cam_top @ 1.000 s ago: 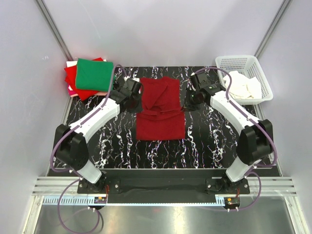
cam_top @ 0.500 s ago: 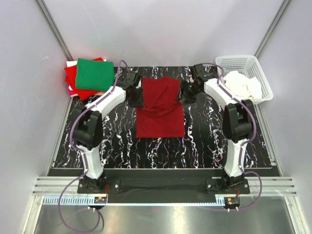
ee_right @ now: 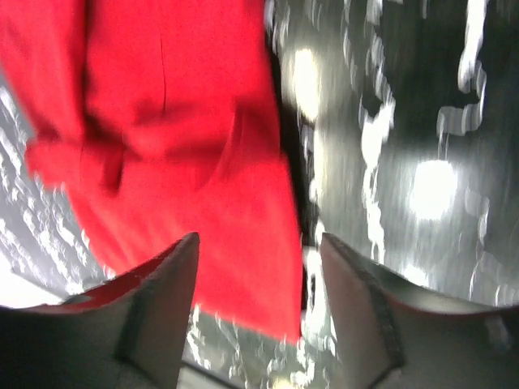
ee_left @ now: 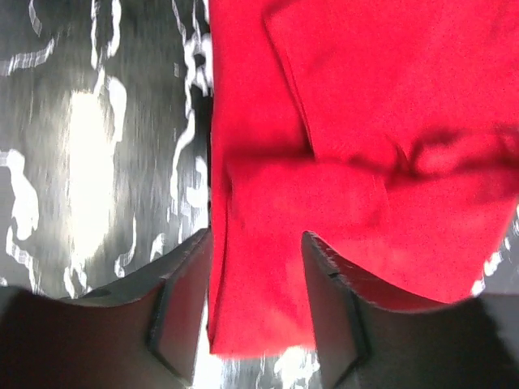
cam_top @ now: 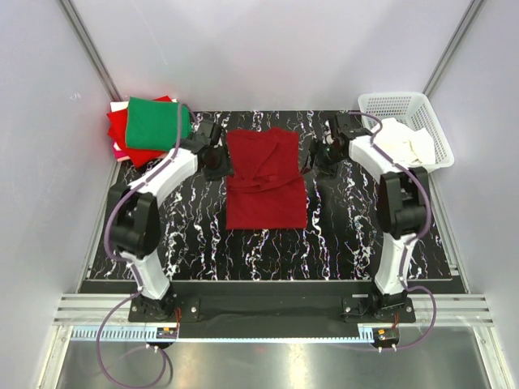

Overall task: Fold and stack the t-shirts
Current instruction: Fold the tshirt

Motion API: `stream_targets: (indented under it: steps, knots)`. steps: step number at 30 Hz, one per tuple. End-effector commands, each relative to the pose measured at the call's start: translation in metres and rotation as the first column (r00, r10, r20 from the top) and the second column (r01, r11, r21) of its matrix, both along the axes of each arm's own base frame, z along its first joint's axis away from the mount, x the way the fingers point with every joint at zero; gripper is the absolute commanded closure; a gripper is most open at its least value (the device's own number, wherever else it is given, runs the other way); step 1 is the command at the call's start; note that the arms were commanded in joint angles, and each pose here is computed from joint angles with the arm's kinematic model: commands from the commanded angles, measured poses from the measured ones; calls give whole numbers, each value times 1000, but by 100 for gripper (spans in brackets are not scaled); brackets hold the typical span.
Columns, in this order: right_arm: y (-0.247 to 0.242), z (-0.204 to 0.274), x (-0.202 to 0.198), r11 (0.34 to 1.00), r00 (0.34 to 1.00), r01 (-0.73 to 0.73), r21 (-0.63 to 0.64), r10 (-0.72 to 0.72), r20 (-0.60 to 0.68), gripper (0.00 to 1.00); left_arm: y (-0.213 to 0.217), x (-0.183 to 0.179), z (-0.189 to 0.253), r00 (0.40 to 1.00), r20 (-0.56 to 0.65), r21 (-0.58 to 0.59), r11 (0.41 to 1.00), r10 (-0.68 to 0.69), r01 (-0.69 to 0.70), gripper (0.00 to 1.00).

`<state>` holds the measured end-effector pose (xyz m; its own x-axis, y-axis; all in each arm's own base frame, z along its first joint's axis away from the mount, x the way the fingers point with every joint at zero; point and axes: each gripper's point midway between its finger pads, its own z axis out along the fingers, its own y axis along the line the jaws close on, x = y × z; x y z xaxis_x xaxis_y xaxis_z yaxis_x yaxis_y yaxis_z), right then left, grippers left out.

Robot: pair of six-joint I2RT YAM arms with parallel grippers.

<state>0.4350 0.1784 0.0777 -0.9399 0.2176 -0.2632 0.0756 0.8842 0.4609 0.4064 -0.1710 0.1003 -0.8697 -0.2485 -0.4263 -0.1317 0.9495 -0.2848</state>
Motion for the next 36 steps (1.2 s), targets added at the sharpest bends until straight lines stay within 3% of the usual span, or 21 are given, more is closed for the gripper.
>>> stream_targets:
  steps: [1, 5, 10, 19, 26, 31, 36]
  knots:
    - [9, 47, -14, 996, 989, -42, 78, 30, 146, 36, -14, -6, 43, 988, 157, -63, 998, 4, 6, 51]
    - [35, 34, -35, 983, 987, -123, 137, 107, 116, 71, -31, -23, 28, 984, 170, -48, 998, -43, 52, 58]
    - [55, 4, -39, 979, 984, -175, 102, 172, 39, 82, -53, -31, -7, 990, 111, -45, 995, -88, 94, 64]
    - [55, -28, -15, 984, 985, -170, 48, 171, -17, 83, -61, -24, -44, 994, 34, -3, 995, -101, 102, 65]
    - [51, -21, 26, 989, 989, -149, 8, 149, -4, 78, -60, 10, -54, 992, 2, 85, 988, -128, 127, 65]
    - [39, -3, 62, 995, 995, -98, 31, 97, 24, 71, -43, 66, -7, 995, 45, 116, 990, -88, 82, 64]
    - [39, 34, 55, 992, 992, -101, 78, 95, 84, 62, -33, 70, 40, 992, 104, 117, 991, -73, 60, 56]
